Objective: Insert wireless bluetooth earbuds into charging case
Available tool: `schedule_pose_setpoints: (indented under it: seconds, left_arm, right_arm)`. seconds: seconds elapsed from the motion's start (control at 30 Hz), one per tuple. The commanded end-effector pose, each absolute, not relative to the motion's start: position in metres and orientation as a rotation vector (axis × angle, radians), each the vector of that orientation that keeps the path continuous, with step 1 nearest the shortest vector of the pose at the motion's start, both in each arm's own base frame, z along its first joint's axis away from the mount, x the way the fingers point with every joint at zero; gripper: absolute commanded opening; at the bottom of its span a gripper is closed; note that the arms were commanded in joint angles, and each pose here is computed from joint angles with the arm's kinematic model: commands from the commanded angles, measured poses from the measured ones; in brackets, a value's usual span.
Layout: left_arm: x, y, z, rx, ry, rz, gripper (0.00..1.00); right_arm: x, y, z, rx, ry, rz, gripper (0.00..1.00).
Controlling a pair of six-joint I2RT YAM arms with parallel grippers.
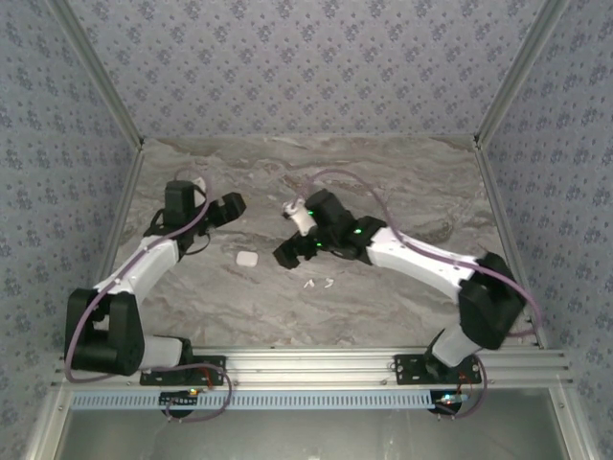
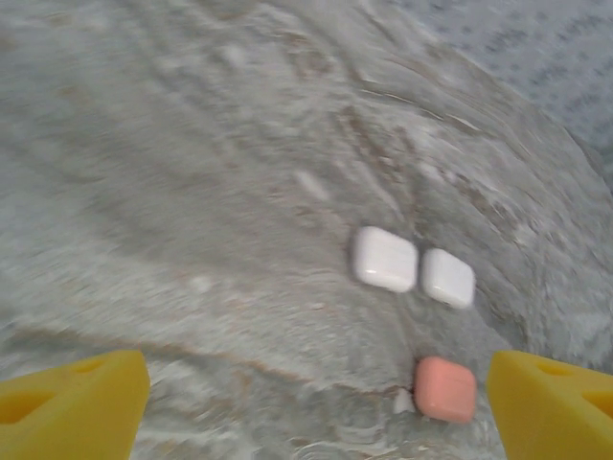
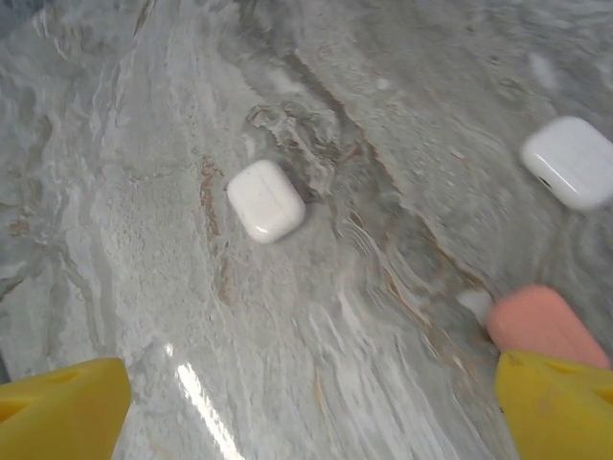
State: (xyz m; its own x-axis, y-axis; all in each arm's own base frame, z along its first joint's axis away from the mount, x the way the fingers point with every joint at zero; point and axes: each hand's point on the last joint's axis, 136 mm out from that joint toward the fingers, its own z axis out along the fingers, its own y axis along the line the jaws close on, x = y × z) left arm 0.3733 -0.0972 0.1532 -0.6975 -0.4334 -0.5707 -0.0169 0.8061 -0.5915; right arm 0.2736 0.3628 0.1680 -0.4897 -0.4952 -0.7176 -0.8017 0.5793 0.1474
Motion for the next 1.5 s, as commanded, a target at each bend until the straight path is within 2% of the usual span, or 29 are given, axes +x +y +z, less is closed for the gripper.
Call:
schedule_pose_setpoints:
  seconds: [0.0,0.17,0.37,0.7,0.9,1.03,1.23,1.37,1.47]
  left_arm:
    - [0.362,-0.077,0.161,-0.470,2.228,-0.781,0.91]
    - [0.349,-0.046,0.161,-0.586,2.204,-0.745,0.98]
    - [0.340,-0.028,0.154,-0.673,2.189,-0.762,0.99]
    - [0.335,-0.022,0.145,-0.694,2.195,-0.763,0.99]
    - [0.335,-0.022,0.144,-0.693,2.196,-0.765,0.99]
    - [0.334,-0.023,0.146,-0.689,2.195,-0.770,0.99]
    - [0.334,-0.025,0.147,-0.676,2.199,-0.779,0.99]
    - [0.334,-0.031,0.152,-0.633,2.195,-0.816,0.99]
    - [0.335,-0.038,0.160,-0.586,2.185,-0.866,0.97]
  right_arm:
    - [0.274,0.386,0.147,-1.238,2.147,0.485,1.00]
    - [0.275,0.427,0.105,-1.459,2.159,0.447,0.96]
    - [0.282,0.457,0.071,-1.580,2.177,0.411,0.93]
    - [0.284,0.474,0.034,-1.708,2.177,0.316,0.87]
    - [0.284,0.473,0.018,-1.725,2.200,0.285,0.80]
    - [0.284,0.468,0.011,-1.733,2.222,0.249,0.71]
    - [0.285,0.460,0.018,-1.726,2.215,0.208,0.45]
    - [0.288,0.458,0.040,-1.674,2.179,0.232,0.37]
    - [0.291,0.454,0.064,-1.619,2.138,0.263,0.36]
